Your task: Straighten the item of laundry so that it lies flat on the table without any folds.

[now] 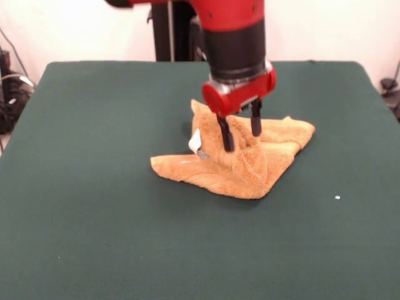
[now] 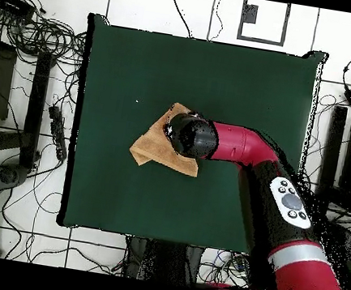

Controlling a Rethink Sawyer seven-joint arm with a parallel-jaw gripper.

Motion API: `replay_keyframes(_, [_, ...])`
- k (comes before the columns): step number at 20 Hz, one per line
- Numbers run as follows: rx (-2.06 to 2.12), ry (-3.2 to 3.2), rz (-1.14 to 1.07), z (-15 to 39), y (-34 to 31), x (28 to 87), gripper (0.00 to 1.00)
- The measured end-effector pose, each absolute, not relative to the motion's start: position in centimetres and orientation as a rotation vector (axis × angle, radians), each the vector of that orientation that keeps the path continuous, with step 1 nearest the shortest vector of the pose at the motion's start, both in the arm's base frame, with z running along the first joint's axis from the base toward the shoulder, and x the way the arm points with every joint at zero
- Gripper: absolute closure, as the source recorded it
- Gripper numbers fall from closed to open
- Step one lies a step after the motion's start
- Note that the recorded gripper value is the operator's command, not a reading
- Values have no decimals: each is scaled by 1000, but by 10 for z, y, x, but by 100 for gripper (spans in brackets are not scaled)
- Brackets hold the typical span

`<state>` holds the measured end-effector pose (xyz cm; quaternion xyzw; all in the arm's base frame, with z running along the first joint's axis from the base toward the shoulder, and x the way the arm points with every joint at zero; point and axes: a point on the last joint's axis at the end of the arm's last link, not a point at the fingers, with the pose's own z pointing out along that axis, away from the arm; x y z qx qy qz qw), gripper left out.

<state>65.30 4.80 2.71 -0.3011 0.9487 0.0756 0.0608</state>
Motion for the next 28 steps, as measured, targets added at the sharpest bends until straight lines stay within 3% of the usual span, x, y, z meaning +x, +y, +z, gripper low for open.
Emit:
replay_keyframes(4, [-887,2884,303,-1,54,646,0])
replay_keyframes(15, [-840,2864,303,-15,48,670,0])
replay_keyframes(16, [-836,2860,306,-16,48,673,100])
replay_keyframes(28, [-812,2844,326,-15,46,681,100])
